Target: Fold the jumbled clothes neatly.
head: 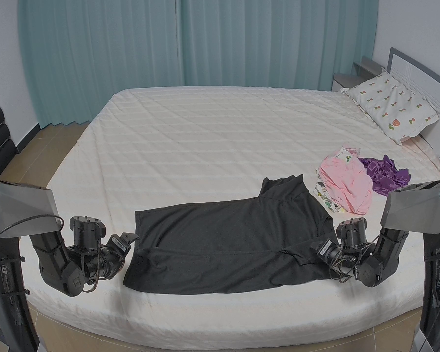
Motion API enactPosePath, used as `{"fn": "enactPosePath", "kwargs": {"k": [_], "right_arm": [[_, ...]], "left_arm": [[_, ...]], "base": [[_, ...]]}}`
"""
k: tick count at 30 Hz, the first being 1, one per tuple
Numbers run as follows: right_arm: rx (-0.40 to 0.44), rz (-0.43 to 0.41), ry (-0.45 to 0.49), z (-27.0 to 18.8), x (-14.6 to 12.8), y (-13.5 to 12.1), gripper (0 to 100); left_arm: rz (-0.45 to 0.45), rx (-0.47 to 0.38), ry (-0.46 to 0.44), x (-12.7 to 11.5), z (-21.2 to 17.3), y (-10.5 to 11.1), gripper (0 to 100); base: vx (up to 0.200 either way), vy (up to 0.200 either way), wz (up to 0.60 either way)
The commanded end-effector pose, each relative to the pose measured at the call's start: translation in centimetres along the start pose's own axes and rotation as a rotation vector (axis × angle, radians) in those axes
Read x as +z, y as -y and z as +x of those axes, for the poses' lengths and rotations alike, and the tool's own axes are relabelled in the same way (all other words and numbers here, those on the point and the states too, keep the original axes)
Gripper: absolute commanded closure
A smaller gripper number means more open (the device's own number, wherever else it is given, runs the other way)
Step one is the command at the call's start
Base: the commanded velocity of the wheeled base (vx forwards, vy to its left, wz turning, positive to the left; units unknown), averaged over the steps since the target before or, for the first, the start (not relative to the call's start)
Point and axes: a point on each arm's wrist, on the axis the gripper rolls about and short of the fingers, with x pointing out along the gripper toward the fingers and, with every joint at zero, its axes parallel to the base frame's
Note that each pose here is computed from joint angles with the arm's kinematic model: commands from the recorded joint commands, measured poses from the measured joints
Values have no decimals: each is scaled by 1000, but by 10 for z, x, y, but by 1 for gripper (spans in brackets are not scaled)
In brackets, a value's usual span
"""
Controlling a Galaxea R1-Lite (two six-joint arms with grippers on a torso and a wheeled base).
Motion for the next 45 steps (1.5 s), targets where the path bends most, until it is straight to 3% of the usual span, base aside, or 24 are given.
{"fn": "enactPosePath", "kwargs": {"k": [1, 12, 23, 35, 45], "right_arm": [[-11, 0, 3, 3, -2, 1, 100], [-23, 5, 30, -9, 0, 2, 100], [78, 17, 29, -42, 21, -15, 100], [30, -3, -60, -70, 18, -9, 100], [-37, -57, -133, -77, 0, 9, 100]], "left_arm": [[0, 4, -2, 0, 1, -1, 0], [1, 4, -2, 0, 1, -1, 0], [2, 10, -4, -1, 0, -2, 0], [2, 10, -4, -1, 0, -2, 0], [3, 9, -5, -2, 0, -2, 0]], "base": [[0, 0, 0], [0, 0, 0], [0, 0, 0], [0, 0, 0], [0, 0, 0]]}}
